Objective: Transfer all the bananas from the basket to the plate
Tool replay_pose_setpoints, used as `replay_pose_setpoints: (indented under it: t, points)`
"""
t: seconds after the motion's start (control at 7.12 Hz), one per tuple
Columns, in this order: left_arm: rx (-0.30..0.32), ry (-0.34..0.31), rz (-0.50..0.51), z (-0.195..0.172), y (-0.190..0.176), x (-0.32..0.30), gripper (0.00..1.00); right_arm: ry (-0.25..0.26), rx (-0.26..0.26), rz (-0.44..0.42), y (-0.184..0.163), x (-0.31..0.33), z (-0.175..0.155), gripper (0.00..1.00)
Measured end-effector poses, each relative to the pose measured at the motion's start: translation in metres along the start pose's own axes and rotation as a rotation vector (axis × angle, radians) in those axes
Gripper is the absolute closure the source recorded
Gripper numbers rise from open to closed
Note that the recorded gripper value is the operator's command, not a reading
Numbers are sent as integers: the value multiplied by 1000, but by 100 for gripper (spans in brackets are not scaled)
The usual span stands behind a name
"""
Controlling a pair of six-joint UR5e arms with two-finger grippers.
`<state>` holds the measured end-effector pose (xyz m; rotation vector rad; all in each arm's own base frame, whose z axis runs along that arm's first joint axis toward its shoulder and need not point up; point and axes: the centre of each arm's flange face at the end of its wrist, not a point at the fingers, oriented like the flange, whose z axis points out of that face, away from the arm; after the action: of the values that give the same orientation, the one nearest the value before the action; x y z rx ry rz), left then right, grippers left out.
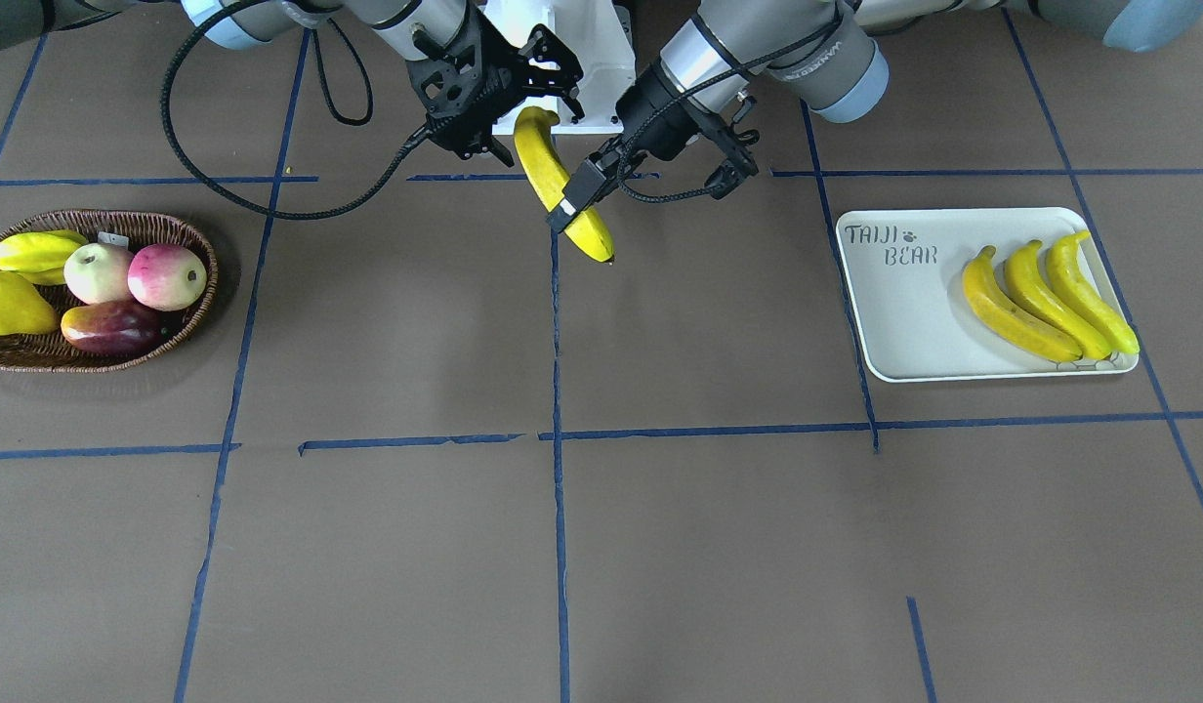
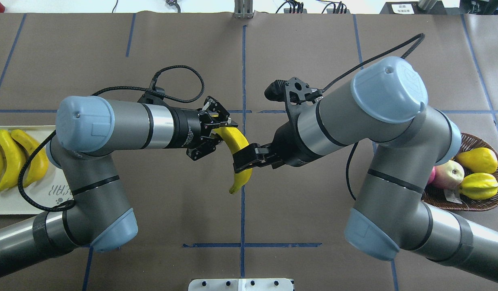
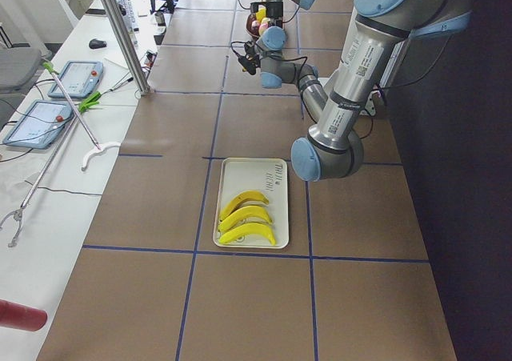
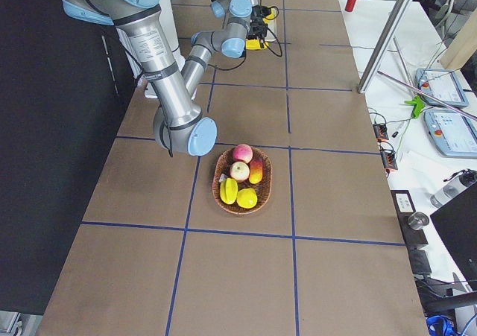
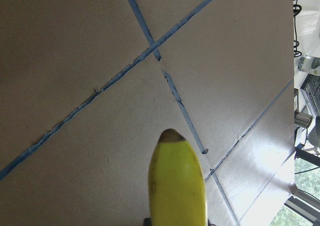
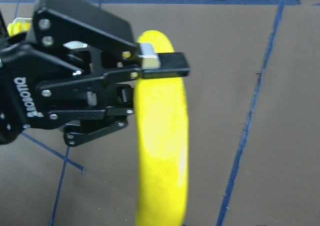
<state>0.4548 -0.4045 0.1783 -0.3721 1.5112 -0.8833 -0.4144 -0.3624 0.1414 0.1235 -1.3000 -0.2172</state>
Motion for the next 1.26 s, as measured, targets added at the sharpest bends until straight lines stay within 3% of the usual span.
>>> replay_pose_setpoints:
  t: [0.28,0.56,0.98,1.26]
  points:
    - [109,-78,-16,-2,-51,-26,100,69,15,55,-4,56,-18,0]
    - [228,-215,60,-13,-106,-50,100,180,9,76,-11,111,-28,0]
    - [297,-412,203,-84,-228,-96,100,411,-92,-38,-28,181,-51,0]
    - [347,-501,318,-135,-307,-122,100,495,-165,-148,-19,249,-83,0]
